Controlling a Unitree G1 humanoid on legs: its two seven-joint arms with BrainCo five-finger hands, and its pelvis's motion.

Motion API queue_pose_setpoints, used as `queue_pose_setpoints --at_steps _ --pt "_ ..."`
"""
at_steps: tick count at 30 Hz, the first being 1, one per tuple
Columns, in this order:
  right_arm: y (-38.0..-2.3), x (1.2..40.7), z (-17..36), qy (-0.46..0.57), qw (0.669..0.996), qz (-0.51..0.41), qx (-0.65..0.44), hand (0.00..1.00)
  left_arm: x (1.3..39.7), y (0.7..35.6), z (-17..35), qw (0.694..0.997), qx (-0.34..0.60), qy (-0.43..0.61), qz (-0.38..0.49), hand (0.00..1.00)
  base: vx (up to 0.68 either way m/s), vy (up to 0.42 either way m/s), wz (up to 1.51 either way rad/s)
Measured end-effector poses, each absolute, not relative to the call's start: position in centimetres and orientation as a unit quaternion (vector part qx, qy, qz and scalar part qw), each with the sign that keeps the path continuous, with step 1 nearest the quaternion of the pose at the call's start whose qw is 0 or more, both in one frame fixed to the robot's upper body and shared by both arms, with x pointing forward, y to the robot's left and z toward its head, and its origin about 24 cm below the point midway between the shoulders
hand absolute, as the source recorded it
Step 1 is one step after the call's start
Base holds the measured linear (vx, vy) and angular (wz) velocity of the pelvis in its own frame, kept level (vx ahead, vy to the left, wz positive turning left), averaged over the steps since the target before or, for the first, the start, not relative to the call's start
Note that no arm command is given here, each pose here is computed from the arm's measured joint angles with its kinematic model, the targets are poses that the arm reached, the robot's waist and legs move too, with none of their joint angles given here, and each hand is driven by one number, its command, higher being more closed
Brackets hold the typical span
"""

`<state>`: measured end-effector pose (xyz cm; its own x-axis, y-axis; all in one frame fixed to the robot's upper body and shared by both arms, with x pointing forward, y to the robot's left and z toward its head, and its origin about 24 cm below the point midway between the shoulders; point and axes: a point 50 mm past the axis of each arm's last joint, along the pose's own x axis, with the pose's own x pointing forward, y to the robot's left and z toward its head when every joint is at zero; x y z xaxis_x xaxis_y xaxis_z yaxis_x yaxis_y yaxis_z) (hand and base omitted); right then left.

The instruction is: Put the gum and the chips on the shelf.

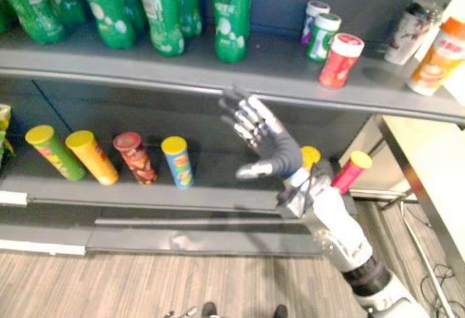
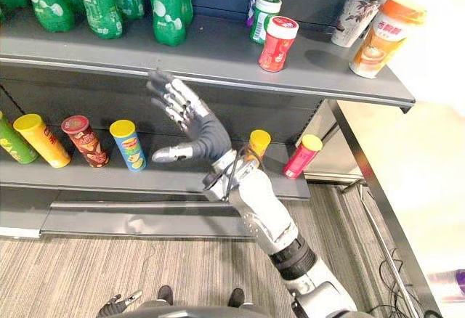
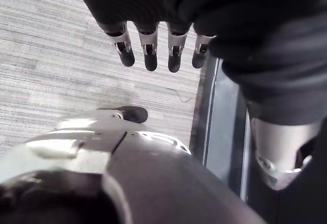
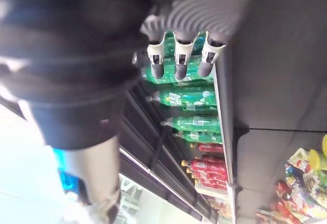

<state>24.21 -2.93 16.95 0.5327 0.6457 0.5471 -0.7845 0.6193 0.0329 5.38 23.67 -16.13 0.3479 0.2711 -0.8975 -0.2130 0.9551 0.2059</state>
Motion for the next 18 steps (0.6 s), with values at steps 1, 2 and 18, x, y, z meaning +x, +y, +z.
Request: queue_pose_setpoints --at_steps 1,2,18 --pt "-2.8 24.0 16.4 -0.241 0.865 0.418 0.14 0.0 5.3 23.7 -16.2 0.82 0.026 0.553 0.148 0.0 0.0 0.0 0.0" --pt "-2.7 23.4 15.2 -0.217 0.867 0.426 0.143 0.0 5.2 23.7 -16.2 0.817 0.027 0.556 0.149 0.0 0.0 0.0 -0.05" --pt "-11.3 17.5 -4.5 0.195 0.942 0.258 0.088 0.0 4.8 23.5 -16.4 0.816 0.011 0.557 0.155 0.0 0.0 0.0 0.0"
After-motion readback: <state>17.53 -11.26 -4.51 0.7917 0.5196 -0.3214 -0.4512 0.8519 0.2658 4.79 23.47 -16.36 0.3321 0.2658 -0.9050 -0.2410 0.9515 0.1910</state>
